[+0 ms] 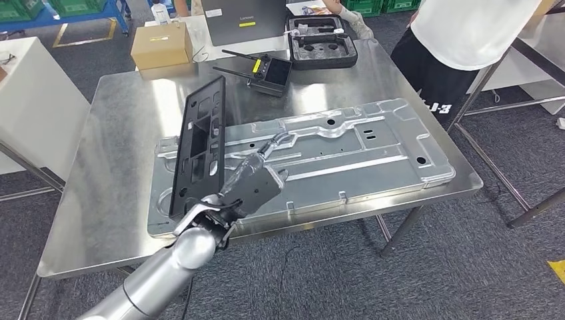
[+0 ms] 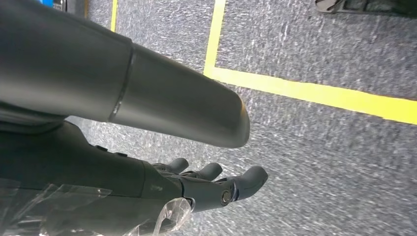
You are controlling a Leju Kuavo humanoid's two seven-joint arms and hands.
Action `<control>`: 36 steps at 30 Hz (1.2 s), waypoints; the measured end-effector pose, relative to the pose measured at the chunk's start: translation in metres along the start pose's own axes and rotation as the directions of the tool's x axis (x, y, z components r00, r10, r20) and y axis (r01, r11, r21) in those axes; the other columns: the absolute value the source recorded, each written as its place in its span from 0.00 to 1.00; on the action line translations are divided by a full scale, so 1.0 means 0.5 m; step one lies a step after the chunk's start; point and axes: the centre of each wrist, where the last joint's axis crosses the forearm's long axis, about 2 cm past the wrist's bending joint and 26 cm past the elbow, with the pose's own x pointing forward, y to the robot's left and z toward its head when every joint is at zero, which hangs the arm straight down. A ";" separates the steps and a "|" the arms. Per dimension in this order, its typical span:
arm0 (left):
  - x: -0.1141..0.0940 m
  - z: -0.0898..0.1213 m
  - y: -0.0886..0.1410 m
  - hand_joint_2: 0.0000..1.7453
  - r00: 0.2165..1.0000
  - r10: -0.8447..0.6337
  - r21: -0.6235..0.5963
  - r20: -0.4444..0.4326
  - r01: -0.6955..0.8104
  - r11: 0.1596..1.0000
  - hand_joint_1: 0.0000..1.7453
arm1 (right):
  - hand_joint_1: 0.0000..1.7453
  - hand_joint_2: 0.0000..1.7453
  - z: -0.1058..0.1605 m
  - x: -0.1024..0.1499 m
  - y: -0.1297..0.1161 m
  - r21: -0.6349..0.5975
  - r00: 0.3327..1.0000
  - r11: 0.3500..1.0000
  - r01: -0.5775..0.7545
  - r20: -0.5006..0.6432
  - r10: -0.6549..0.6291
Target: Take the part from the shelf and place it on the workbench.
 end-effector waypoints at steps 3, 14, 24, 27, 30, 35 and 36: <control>0.010 0.027 -0.028 0.00 0.992 0.113 -0.015 0.059 -0.112 0.994 0.00 | 0.00 0.00 0.001 -0.006 0.003 -0.003 1.000 1.000 0.018 -0.014 -0.018; -0.054 0.188 -0.119 0.00 0.940 0.341 0.006 -0.021 -0.341 0.940 0.00 | 0.00 0.00 0.000 -0.027 -0.006 -0.011 0.991 0.996 0.091 -0.098 -0.091; -0.209 0.395 -0.215 0.00 0.744 0.592 0.243 -0.310 -0.540 0.806 0.00 | 0.00 0.00 -0.002 -0.027 -0.019 -0.038 0.989 0.991 0.128 -0.065 -0.130; -0.251 0.456 -0.242 0.00 0.691 0.503 0.268 -0.519 -0.428 0.863 0.00 | 0.00 0.00 -0.002 -0.021 -0.020 -0.036 0.989 0.991 0.131 -0.067 -0.134; -0.292 0.516 -0.268 0.00 0.620 0.408 0.234 -0.670 -0.345 0.909 0.00 | 0.00 0.00 -0.002 -0.020 -0.021 -0.035 0.989 0.991 0.126 -0.075 -0.128; -0.343 0.597 -0.290 0.00 0.431 0.343 0.205 -0.835 -0.334 0.920 0.00 | 0.00 0.00 -0.002 -0.019 -0.018 -0.028 0.989 0.992 0.120 -0.085 -0.122; -0.354 0.613 -0.291 0.00 0.356 0.350 0.220 -0.866 -0.357 0.908 0.00 | 0.00 0.00 -0.002 -0.017 -0.016 -0.026 0.989 0.993 0.117 -0.089 -0.119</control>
